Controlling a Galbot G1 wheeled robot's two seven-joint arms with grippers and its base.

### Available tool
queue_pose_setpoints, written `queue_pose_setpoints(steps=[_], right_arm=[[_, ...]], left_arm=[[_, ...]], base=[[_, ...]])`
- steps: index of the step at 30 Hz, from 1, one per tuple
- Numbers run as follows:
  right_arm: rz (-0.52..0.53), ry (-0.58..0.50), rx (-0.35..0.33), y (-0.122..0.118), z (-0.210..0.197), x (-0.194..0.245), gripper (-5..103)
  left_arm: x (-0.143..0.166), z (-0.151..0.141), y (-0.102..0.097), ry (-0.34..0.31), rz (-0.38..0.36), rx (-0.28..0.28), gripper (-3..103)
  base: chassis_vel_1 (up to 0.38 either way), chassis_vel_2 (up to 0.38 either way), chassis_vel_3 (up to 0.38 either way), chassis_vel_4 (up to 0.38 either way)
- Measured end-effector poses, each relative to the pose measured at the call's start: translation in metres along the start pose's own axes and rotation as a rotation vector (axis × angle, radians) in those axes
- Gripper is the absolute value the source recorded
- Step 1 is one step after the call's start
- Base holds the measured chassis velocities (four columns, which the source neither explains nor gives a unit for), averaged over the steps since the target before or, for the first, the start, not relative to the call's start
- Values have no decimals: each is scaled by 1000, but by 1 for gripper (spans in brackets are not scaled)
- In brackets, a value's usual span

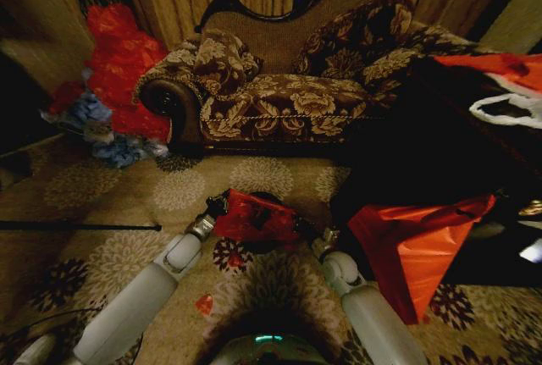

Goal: Place a garbage bag over the trash bin.

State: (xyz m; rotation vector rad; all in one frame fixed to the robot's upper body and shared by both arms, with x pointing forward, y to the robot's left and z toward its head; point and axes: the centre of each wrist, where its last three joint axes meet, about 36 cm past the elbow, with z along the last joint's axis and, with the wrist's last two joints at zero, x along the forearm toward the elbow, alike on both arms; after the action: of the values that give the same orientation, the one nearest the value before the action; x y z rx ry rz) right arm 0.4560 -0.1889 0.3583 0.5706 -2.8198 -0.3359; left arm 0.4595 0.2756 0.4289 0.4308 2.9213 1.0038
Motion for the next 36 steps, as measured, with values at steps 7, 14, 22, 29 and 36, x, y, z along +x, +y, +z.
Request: queue_pose_setpoints(steps=[7, 14, 22, 29, 36], right_arm=[[24, -12, 50, -15, -16, -29, 0], [24, -15, 111, -27, -33, -45, 0], [-4, 45, 167, -46, -41, -81, 0], [-48, 125, 238, -70, -28, -102, 0], [-97, 203, 263, -84, 2, -111, 0]], left_arm=[[-22, -6, 19, 33, -9, 37, 0], [-45, -11, 17, 86, 16, 114, 0], [-88, -1, -1, 164, 37, 202, 0], [-125, 20, -21, 259, 30, 301, 0], [-137, 48, -40, 372, 40, 376, 0]], base=[[0, 0, 0, 0], [0, 0, 0, 0], [0, 0, 0, 0], [0, 0, 0, 0], [0, 0, 0, 0]])
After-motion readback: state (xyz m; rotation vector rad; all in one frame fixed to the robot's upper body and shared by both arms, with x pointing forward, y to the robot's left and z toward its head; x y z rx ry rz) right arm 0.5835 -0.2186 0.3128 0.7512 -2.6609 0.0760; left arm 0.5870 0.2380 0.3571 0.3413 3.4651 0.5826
